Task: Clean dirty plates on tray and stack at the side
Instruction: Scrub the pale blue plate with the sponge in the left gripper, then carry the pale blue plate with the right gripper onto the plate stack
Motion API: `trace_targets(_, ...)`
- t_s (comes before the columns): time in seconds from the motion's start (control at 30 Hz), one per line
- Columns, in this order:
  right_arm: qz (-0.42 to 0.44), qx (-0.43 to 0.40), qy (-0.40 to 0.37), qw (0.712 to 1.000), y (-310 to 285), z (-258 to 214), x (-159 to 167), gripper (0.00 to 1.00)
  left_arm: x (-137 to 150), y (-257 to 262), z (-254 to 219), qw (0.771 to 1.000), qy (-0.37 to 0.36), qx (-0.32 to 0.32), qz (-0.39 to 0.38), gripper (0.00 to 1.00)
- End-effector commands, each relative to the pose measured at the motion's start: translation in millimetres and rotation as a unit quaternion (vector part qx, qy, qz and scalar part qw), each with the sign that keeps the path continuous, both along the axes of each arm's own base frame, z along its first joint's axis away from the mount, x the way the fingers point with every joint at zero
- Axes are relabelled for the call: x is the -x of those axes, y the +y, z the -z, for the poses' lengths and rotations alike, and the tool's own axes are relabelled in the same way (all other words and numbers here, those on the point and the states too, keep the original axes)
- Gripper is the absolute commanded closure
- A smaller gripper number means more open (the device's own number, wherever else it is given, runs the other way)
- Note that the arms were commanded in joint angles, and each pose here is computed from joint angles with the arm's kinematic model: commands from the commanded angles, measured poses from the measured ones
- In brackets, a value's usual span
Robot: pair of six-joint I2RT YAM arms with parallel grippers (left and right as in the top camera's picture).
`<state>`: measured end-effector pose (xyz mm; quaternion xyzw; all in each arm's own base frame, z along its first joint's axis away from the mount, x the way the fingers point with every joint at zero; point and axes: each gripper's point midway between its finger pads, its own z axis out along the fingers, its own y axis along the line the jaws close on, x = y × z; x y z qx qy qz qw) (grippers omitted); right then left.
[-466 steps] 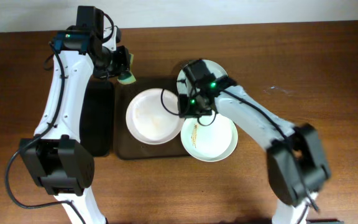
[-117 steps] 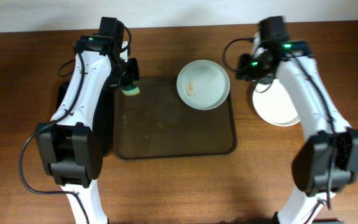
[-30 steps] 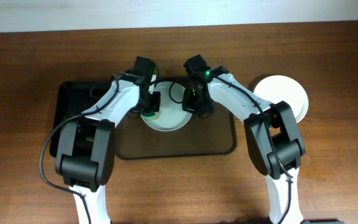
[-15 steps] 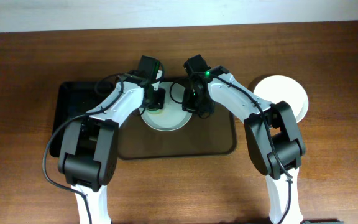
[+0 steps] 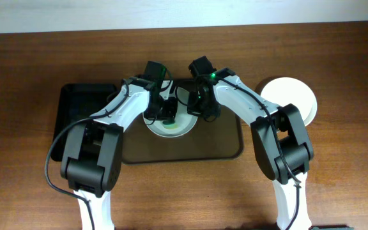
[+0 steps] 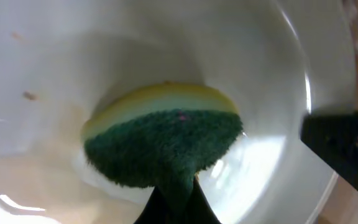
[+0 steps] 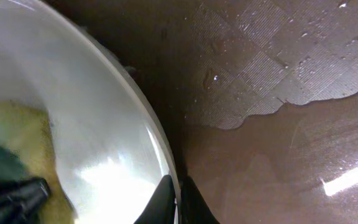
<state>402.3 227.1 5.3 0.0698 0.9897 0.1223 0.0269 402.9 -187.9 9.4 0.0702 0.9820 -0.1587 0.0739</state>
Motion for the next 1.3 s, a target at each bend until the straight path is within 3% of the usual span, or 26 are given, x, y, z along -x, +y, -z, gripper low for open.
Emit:
trace_targets(0.0, 0.003, 0.053, 0.039, 0.998, -17.6, 38.9, 18.6, 0.96, -24.3, 35.7, 13.5, 0.995, -0.04, -0.08, -0.05, 1.0)
trace_targets(0.1, 0.0, 0.053, 0.038, 0.998, -17.5, 38.9, 18.5, 0.96, -35.0, 66.3, 13.7, 0.986, -0.052, -0.122, -0.101, 1.0)
trace_targets(0.17, -0.001, 0.053, 0.037, 0.998, -17.3, 38.8, 18.2, 0.96, -26.6, 77.6, 16.5, 0.985, -0.029, -0.128, -0.109, 1.0)
trace_targets(0.23, -0.001, 0.052, 0.037, 0.998, -17.2, 38.8, 18.1, 0.96, 22.9, 62.6, 20.6, 0.989, 0.082, -0.085, -0.086, 1.0)
trace_targets(0.3, -0.001, 0.052, 0.037, 0.998, -17.0, 38.8, 17.9, 0.96, 36.6, 48.2, 17.5, 0.991, 0.113, -0.045, -0.063, 1.0)
trace_targets(0.37, -0.001, 0.051, 0.035, 0.998, -16.7, 38.7, 17.3, 0.96, 42.4, 14.5, 5.2, 0.99, 0.126, 0.056, -0.017, 1.0)
trace_targets(0.43, -0.001, 0.05, 0.036, 0.998, -16.2, 38.7, 17.6, 0.96, 26.9, -1.8, -2.4, 0.99, 0.096, 0.105, -0.008, 1.0)
trace_targets(0.53, -0.001, 0.049, 0.035, 0.998, -15.7, 38.6, 16.9, 0.96, -3.5, -1.2, -10.1, 0.989, 0.054, 0.128, -0.042, 1.0)
trace_targets(0.63, -0.009, 0.049, 0.033, 0.998, -15.8, 38.6, 16.8, 0.96, -39.0, 6.3, -64.7, 0.972, 0.034, 0.224, -0.061, 1.0)
trace_targets(0.7, -0.01, 0.047, 0.034, 0.998, -15.2, 38.5, 17.1, 0.96, -55.5, 27.3, -95.3, 0.967, 0.026, 0.241, -0.083, 1.0)
trace_targets(0.8, -0.039, 0.02, 0.035, 0.998, -5.3, 35.9, 18.5, 0.96, -65.5, 69.2, -118.2, 0.973, 0.011, 0.202, -0.107, 1.0)
trace_targets(1.0, -0.08, 0.008, -0.023, 0.996, -0.2, -17.2, 3.5, 0.96, -36.0, 117.9, -85.1, 0.985, 0.064, 0.036, -0.154, 1.0)
trace_targets(1.13, -0.061, 0.097, -0.093, 0.989, -36.5, -78.5, -1.1, 0.96, -36.2, 119.5, -84.5, 0.985, 0.063, 0.031, -0.155, 1.0)
trace_targets(1.27, -0.05, 0.246, -0.186, 0.95, -74.7, -147.1, 5.9, 0.96, -38.6, 117.8, -84.5, 0.986, 0.057, 0.03, -0.152, 1.0)
